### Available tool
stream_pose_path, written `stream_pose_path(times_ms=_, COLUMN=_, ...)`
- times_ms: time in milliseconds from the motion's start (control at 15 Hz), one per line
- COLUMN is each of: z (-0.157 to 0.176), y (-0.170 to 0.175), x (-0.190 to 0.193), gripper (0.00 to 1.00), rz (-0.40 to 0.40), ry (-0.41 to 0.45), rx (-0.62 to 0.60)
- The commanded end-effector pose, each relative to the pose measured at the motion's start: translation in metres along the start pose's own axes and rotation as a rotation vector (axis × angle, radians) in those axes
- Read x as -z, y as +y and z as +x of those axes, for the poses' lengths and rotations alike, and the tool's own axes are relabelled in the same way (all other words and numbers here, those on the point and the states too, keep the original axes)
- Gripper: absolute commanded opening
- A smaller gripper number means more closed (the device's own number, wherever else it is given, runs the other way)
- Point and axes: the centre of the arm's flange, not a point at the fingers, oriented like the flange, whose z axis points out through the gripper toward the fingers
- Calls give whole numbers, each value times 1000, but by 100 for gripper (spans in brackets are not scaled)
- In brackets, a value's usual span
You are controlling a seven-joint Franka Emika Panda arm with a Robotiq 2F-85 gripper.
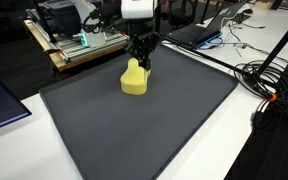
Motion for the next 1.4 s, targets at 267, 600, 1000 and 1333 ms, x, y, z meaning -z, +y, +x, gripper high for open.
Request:
stream_pose_path(times_ms=267, z=-61, y=-67, x=14, gripper=3, rz=-113, ry=-29, rx=91)
stream_pose_path(times_ms=600, z=-112, y=-71, x=10, gripper=3, rz=-88, ry=22, rx=48)
stream_pose_path(times_ms=1000, z=-157, y=-80, x=-10, gripper=3, rz=-96, ry=145, rx=-26)
stream_pose_path(times_ms=1333, z=-153, y=-79, x=-22, gripper=12, rz=-85, ry=145, rx=-26)
